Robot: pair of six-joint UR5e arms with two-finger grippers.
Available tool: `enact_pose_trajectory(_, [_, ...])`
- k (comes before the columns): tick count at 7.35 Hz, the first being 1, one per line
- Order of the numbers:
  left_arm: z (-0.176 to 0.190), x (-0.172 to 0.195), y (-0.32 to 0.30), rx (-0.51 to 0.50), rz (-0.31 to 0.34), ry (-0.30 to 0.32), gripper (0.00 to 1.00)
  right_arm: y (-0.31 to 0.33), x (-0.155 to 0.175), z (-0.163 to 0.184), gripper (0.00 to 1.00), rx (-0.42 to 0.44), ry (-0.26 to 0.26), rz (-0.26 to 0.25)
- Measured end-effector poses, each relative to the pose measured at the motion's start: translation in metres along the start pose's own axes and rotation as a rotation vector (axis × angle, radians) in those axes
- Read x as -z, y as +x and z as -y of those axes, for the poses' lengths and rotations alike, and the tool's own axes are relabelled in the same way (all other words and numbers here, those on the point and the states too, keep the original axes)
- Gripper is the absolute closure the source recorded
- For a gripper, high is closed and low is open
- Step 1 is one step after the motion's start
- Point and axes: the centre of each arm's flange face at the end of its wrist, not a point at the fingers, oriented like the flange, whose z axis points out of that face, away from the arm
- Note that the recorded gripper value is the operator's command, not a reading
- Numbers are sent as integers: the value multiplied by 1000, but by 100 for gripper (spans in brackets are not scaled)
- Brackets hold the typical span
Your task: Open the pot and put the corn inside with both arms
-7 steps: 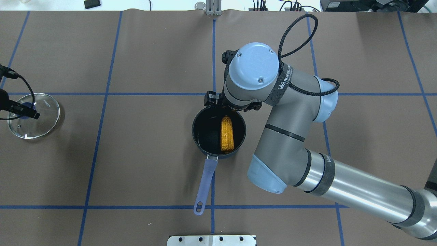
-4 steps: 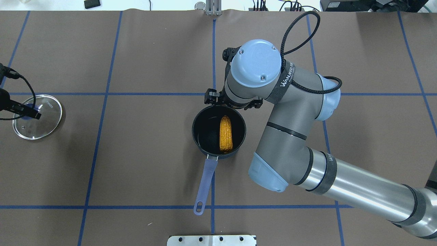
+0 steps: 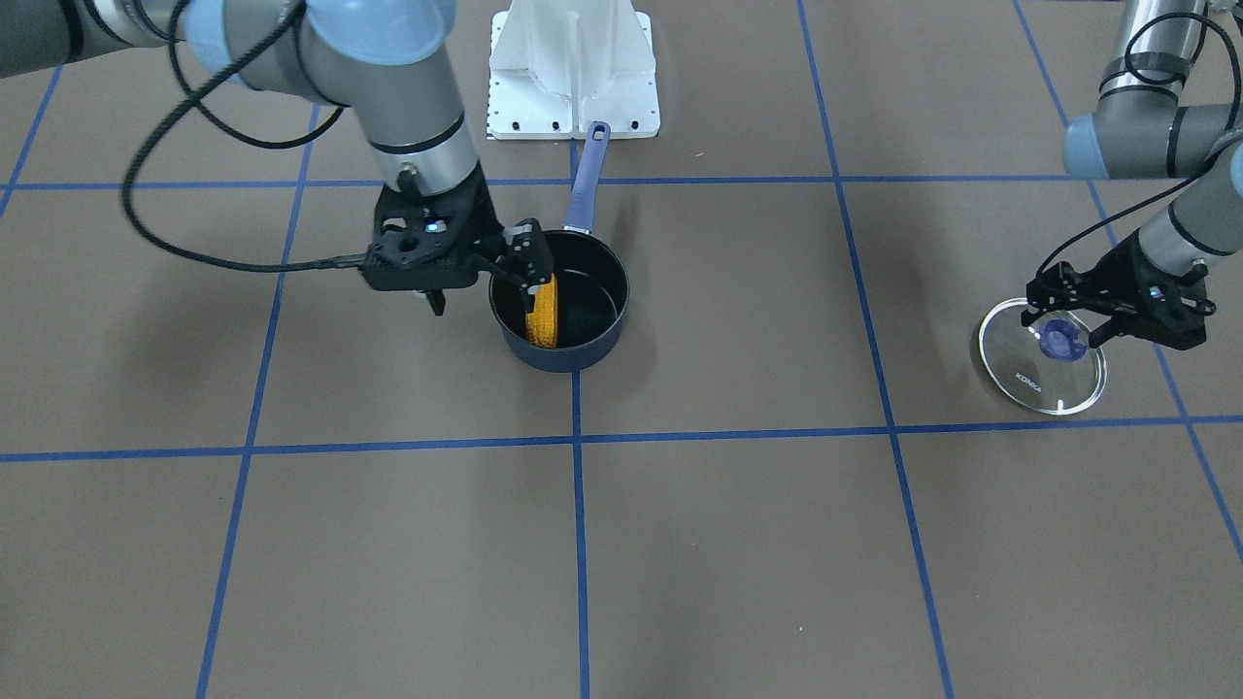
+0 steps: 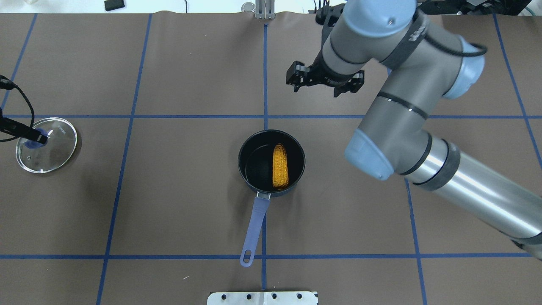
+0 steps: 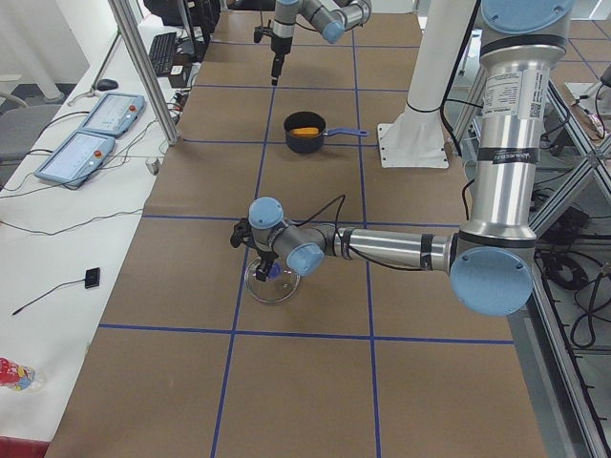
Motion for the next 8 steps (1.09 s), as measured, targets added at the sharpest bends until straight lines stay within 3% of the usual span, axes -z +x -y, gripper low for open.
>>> enact_pose_trajectory(2, [19,48,-41,-58,18,-7,2,117,29,67,0,96,-11,-36])
enact_pose_trajectory(4, [36,90,-80,-105,50,-24,2,224,45,109,0,147,-41,-60])
enact_pose_trajectory(8, [48,121,-143,-121,74,-24,2,421,57,138,0,217,-112,-94])
